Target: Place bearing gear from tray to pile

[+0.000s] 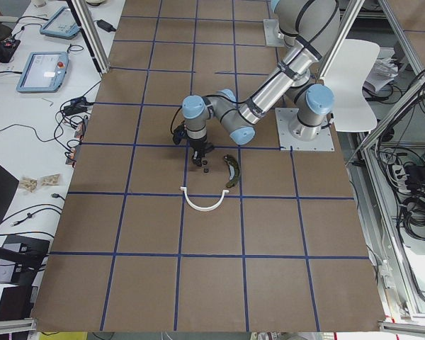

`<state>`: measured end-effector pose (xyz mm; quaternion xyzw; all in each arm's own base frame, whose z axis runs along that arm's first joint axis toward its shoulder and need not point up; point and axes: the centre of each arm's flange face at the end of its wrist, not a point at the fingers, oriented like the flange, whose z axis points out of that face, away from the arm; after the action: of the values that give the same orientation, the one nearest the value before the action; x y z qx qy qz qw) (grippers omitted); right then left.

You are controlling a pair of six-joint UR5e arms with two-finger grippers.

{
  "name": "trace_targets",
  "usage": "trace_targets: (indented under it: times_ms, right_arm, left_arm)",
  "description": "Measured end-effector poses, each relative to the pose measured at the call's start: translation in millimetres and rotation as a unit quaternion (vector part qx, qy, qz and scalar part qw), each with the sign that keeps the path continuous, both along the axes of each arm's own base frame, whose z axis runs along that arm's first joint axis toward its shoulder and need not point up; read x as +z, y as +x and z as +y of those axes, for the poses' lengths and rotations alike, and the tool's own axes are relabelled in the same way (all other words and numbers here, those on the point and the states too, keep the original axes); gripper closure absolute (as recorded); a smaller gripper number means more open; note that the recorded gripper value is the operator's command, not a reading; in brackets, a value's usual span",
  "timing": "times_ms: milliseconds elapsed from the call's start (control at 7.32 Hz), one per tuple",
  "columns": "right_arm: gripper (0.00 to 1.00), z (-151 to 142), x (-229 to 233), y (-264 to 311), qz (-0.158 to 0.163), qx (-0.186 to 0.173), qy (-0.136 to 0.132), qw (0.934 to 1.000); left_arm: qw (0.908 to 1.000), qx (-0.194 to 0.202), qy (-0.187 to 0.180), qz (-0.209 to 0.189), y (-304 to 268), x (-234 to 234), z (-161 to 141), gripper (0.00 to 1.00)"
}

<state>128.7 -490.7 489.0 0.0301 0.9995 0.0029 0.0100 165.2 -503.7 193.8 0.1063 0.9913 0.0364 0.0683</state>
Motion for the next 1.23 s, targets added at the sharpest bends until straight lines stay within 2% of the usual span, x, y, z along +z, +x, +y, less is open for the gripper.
trace_targets:
  times_ms: [273,410,683,820,957,1093,1230]
  right_arm:
    - [0.0,0,0,0,0.0,0.0,0.0,1.0]
    - [0.0,0,0,0,0.0,0.0,0.0,1.0]
    - [0.0,0,0,0,0.0,0.0,0.0,1.0]
    - [0.0,0,0,0,0.0,0.0,0.0,1.0]
    - [0.0,0,1,0,0.0,-0.001,-0.001,1.0]
    - [0.0,0,1,0,0.0,-0.001,-0.001,1.0]
    - [0.0,1,1,0,0.0,-0.001,-0.001,1.0]
  left_arm:
    - [0.9999,-0.006,0.006,0.007,-34,55,-20,0.0]
    - [0.9997,0.012,0.008,0.019,-74,99,-36,0.0]
    - [0.9961,0.079,-0.004,0.039,-189,191,-52,0.0]
    - [0.9938,0.102,-0.021,0.038,-258,226,-44,0.0]
    - [0.9933,0.102,-0.035,0.04,-314,248,-28,0.0]
    - [0.9934,0.096,-0.045,0.044,-348,260,-12,0.0]
    - [0.9932,0.095,-0.05,0.045,-355,274,-2,0.0]
